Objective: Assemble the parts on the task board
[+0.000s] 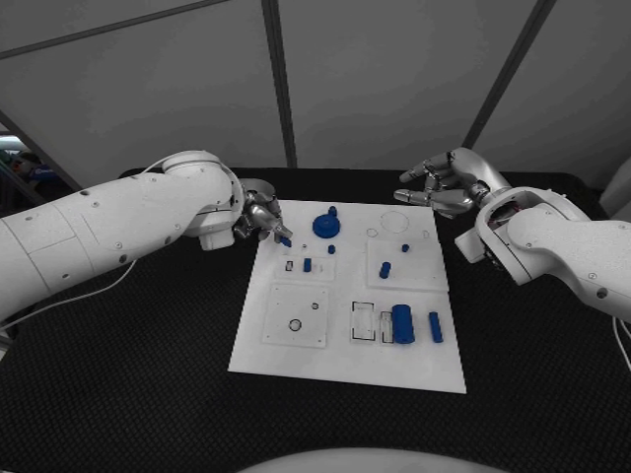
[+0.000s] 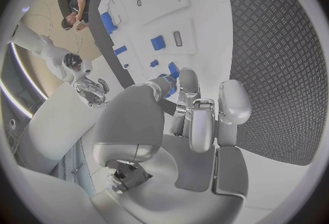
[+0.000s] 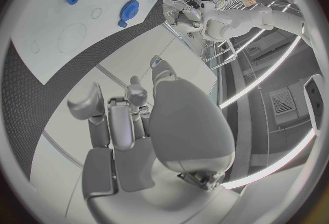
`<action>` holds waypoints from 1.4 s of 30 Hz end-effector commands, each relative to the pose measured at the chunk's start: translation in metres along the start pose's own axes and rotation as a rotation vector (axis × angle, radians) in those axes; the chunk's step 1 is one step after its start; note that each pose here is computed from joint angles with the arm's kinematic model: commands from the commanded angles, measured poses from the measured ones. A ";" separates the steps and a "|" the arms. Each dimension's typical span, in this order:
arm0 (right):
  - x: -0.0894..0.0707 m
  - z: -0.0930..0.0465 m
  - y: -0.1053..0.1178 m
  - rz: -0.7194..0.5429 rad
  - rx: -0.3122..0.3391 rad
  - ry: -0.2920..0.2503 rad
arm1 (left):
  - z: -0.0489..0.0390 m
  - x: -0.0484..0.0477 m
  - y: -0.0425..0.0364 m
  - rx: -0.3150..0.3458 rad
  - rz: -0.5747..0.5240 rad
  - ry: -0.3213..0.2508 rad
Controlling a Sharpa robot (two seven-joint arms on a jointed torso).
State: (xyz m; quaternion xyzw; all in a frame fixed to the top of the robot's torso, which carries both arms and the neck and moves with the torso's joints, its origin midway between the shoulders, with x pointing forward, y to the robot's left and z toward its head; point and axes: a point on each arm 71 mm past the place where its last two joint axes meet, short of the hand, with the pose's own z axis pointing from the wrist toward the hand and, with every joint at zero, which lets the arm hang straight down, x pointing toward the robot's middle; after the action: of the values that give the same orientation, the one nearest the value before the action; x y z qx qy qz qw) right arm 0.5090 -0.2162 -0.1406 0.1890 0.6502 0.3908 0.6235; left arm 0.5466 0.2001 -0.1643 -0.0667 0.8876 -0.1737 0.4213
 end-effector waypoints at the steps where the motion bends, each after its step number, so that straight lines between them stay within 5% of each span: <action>1: 0.000 0.000 0.002 -0.001 -0.011 0.002 | -0.0038 0.0000 -0.0022 0.022 0.079 -0.092; 17: -0.001 0.000 0.001 -0.002 -0.011 0.001 | -0.0064 0.0276 -0.0015 0.039 0.109 -0.098; 42: -0.002 0.000 0.000 -0.003 -0.009 0.001 | -0.0106 0.0412 -0.0028 0.051 0.120 -0.086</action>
State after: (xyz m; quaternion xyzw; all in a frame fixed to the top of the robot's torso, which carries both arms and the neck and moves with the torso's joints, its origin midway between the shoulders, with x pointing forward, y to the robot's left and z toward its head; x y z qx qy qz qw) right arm 0.5092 -0.2186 -0.1408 0.1895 0.6501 0.3892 0.6245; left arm 0.5120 0.1899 -0.1885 -0.0131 0.8698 -0.1675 0.4639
